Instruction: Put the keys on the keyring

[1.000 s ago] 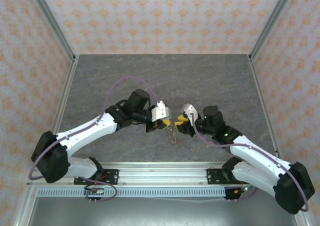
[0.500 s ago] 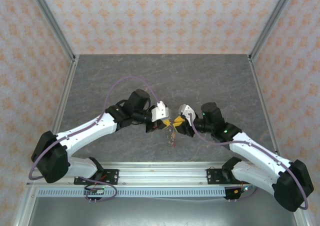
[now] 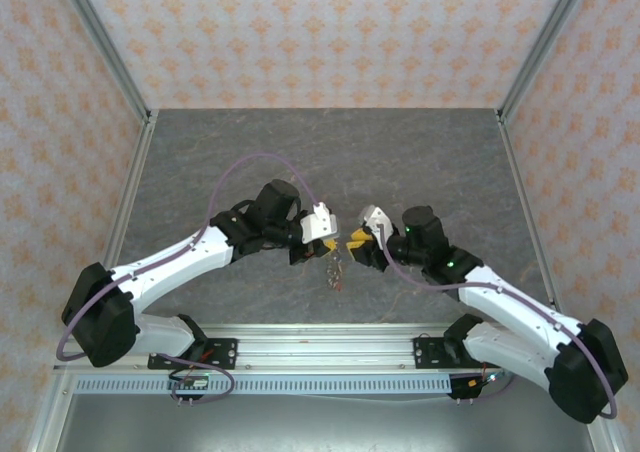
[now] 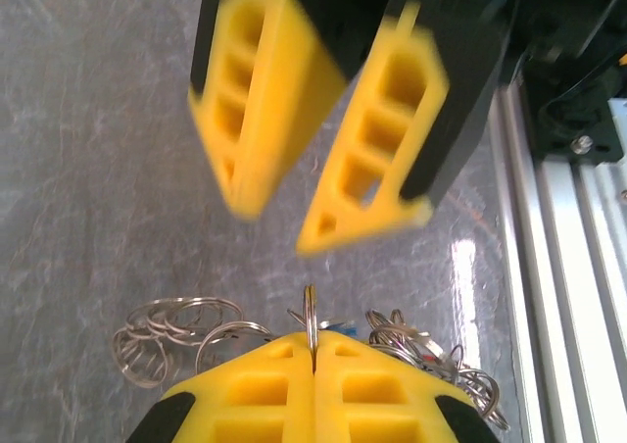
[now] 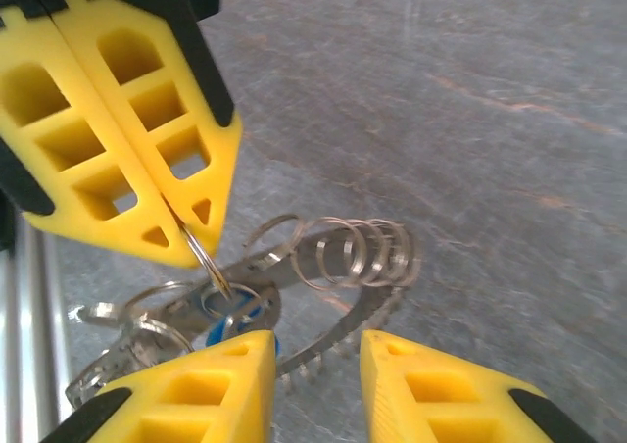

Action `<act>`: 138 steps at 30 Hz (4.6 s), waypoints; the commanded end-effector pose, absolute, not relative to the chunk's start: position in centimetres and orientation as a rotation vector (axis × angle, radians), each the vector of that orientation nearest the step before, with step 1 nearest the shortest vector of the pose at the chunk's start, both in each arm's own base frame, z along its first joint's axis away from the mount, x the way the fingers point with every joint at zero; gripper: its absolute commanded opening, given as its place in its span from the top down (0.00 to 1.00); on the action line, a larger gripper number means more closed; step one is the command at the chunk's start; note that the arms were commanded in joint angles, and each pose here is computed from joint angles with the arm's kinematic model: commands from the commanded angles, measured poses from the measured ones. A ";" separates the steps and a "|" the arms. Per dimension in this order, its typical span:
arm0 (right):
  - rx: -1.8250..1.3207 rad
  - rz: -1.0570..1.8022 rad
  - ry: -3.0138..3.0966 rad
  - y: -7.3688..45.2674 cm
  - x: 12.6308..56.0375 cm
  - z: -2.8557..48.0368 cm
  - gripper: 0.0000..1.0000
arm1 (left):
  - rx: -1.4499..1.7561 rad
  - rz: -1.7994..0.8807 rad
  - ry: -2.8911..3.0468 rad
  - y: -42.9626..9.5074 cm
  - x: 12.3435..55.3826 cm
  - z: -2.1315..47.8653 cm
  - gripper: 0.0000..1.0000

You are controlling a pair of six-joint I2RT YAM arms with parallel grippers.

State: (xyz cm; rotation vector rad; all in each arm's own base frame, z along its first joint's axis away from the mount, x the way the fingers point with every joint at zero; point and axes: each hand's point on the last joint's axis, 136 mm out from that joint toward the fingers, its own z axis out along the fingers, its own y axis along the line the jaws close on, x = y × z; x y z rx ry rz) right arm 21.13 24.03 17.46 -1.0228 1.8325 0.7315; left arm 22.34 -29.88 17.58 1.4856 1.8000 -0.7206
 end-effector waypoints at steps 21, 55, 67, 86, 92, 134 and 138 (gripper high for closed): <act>-0.847 0.508 1.831 20.1 22.2 17.5 0.68 | 1.726 -0.283 1.984 -23.9 24.8 16.2 1.00; -0.596 0.459 1.895 17.5 23.2 16.4 0.68 | 1.828 -0.594 2.071 -35.0 22.0 8.3 0.93; -0.376 0.534 1.951 17.1 24.2 16.1 0.67 | 1.644 -0.767 1.963 -35.9 21.5 12.5 0.76; -0.157 0.886 2.359 22.6 24.4 9.5 0.69 | 0.483 -0.435 1.954 -20.7 28.9 17.8 0.58; -0.176 0.977 2.476 25.3 24.5 7.9 0.72 | 0.344 -0.304 1.932 -17.1 28.7 17.9 0.43; -0.041 0.417 2.240 19.4 30.9 12.9 0.56 | 0.308 -0.140 1.995 -14.5 29.5 17.7 0.30; 0.087 0.173 1.956 11.8 31.1 18.0 0.45 | 0.206 -0.064 2.001 -11.6 30.4 17.9 0.24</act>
